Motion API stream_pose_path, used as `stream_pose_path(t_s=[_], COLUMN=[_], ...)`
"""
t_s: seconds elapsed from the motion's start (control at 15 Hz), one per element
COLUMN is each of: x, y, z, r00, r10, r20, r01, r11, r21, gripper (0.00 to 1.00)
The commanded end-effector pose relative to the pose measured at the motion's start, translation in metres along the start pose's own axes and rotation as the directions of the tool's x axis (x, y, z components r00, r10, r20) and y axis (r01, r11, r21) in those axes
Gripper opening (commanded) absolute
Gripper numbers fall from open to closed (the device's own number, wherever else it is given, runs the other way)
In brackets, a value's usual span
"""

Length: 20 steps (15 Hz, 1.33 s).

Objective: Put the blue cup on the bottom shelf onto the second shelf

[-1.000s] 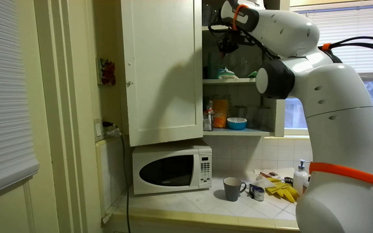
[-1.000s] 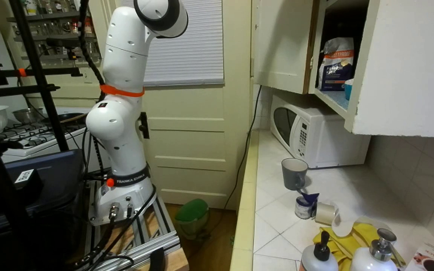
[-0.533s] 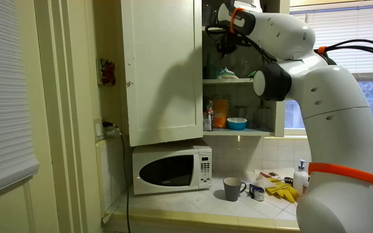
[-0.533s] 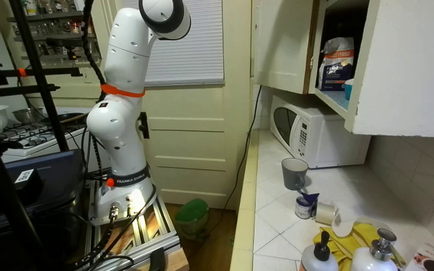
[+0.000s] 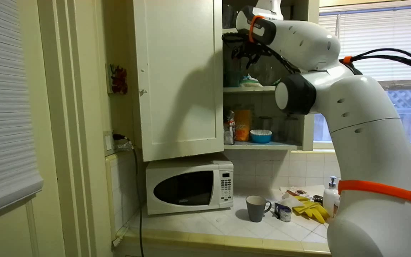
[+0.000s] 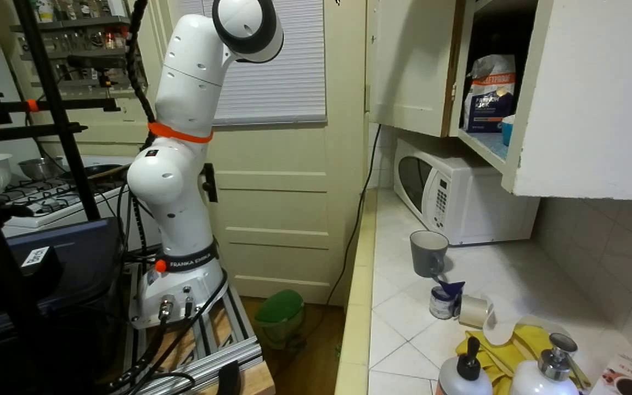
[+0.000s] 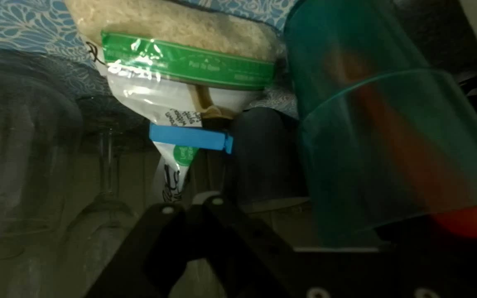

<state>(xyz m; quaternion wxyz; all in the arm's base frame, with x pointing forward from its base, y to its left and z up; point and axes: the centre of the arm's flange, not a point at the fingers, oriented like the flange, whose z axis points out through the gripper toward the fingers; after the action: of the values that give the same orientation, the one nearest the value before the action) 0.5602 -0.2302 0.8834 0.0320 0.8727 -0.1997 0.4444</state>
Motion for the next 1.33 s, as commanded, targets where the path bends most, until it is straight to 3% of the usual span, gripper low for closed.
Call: stream_pose_path(t_s=[0.0,0.67,0.93,1.27], x=[0.037,0.042,0.041,0.032], y=[-0.009,-0.019,-0.025,-0.033], z=[0.005,-0.001,-0.019,-0.052], r00=[0.998,0.98,0.971,0.964], r10=[0.047,0.13,0.123,0.081], r20=[-0.045,-0.152,-0.207,-0.254], r01=[-0.048,-0.131,-0.12,-0.086], r11=[0.999,0.991,0.992,0.996], r21=[-0.025,0.0,0.025,-0.008], gripper=[1.0,1.0,1.0,1.0])
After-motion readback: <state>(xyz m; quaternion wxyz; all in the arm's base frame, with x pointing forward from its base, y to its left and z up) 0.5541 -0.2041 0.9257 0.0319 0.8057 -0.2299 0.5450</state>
